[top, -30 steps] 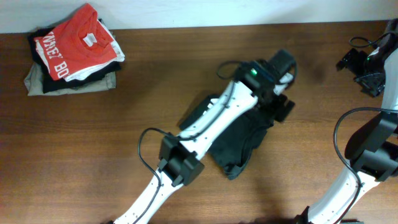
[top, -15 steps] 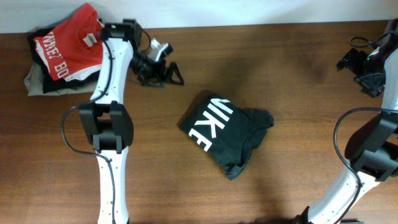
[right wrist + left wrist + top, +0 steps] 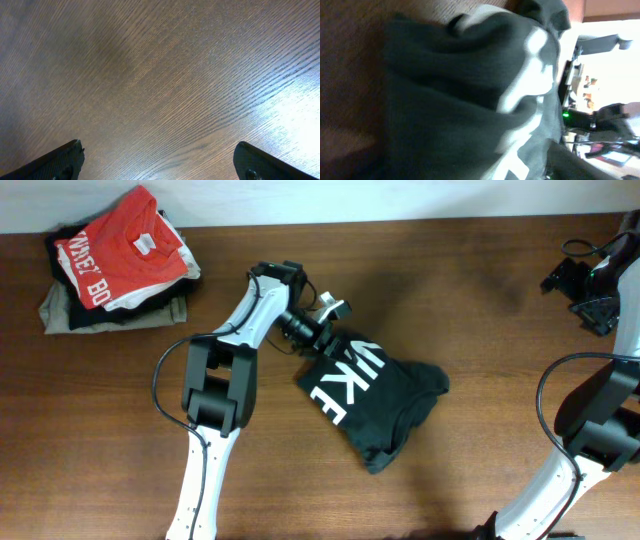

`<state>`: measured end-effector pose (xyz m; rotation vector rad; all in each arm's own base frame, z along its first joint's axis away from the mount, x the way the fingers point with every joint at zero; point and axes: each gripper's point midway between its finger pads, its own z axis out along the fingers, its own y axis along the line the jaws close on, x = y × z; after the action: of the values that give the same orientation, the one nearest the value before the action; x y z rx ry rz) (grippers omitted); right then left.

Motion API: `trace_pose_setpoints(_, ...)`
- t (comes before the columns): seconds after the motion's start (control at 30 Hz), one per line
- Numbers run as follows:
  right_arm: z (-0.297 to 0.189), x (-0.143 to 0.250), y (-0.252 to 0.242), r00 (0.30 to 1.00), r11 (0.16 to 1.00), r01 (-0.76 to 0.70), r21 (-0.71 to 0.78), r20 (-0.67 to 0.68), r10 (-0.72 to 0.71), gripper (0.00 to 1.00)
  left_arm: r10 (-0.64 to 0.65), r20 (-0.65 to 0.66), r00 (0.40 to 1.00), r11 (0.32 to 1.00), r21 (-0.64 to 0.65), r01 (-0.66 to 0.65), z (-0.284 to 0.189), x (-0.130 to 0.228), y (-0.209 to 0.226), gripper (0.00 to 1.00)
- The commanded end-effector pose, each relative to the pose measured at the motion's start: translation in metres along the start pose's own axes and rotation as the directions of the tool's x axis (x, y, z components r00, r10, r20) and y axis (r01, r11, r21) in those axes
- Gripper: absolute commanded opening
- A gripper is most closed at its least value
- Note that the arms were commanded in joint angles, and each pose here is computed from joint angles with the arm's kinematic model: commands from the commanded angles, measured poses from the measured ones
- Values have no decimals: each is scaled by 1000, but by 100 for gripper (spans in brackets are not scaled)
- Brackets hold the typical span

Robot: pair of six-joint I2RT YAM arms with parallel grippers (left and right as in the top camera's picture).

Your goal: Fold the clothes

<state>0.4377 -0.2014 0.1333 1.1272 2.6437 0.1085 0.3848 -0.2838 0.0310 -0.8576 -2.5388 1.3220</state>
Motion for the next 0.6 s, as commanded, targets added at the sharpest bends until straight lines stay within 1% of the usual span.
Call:
trace_pose_setpoints(0.0, -12, -6, 0, 999, 1000, 10, 2, 34, -10, 99, -15, 3, 1000, 1000, -27, 15, 5, -2, 7, 46)
trace_pose_setpoints(0.03, -12, -6, 0, 999, 1000, 10, 2, 34, -10, 99, -25, 16, 1000, 999, -31, 25, 5, -5, 9, 44)
trace_pose_setpoints(0.07, -12, -6, 0, 999, 1000, 10, 1, 35, -10, 99, -24, 24, 999, 999, -34, 24, 5, -7, 9, 38)
trace_pose_setpoints(0.13, -12, -6, 0, 999, 1000, 10, 2, 34, -10, 99, -24, 24, 999, 999, -34, 25, 5, -8, 9, 1)
trace_pose_setpoints(0.17, -12, -6, 0, 999, 1000, 10, 2, 34, -10, 99, -47, 27, 999, 998, -44, 48, 4, -8, 12, 1)
trace_pose_setpoints(0.2, -12, -6, 0, 999, 1000, 10, 2, 34, -10, 99, -127, 49, 991, 986, -101, 132, 0, -12, 25, 1)
trace_pose_setpoints(0.23, -12, -6, 0, 999, 1000, 10, 2, 34, -10, 99, -197, 104, 975, 962, -169, 213, -10, -19, 45, 1)
trace_pose_setpoints(0.3, -12, -6, 0, 999, 1000, 10, 2, 34, -10, 99, -271, 214, 938, 933, -180, 311, -36, -31, 71, 0)
trace_pose_setpoints(0.33, -12, -6, 0, 999, 1000, 10, 2, 34, -10, 99, -329, 305, 894, 908, -159, 388, -67, -35, 93, 0)
trace_pose_setpoints(0.37, -12, -6, 0, 999, 1000, 10, 2, 34, -10, 99, -393, 386, 835, 866, -150, 477, -100, -31, 121, 0)
trace_pose_setpoints(0.4, -12, -6, 0, 999, 1000, 10, 2, 34, -10, 99, -487, 465, 739, 785, -138, 604, -136, -16, 154, 1)
trace_pose_setpoints(0.43, -12, -6, 0, 999, 1000, 10, 2, 34, -10, 99, -536, 510, 673, 740, -101, 665, -162, -3, 172, 1)
trace_pose_setpoints(0.47, -12, -6, 0, 999, 1000, 10, 2, 34, -10, 99, -562, 539, 627, 713, -67, 698, -183, 9, 185, 18)
trace_pose_setpoints(0.5, -12, -6, 0, 999, 1000, 10, 2, 34, -10, 99, -578, 554, 598, 697, -45, 715, -196, 18, 193, 50)
trace_pose_setpoints(0.53, -12, -6, 0, 999, 1000, 10, 2, 34, -10, 99, -602, 563, 566, 678, -13, 735, -210, 30, 201, 66)
trace_pose_setpoints(0.57, -12, -6, 0, 999, 1000, 10, 2, 34, -10, 99, -602, 563, 566, 678, -16, 735, -217, 41, 205, 99)
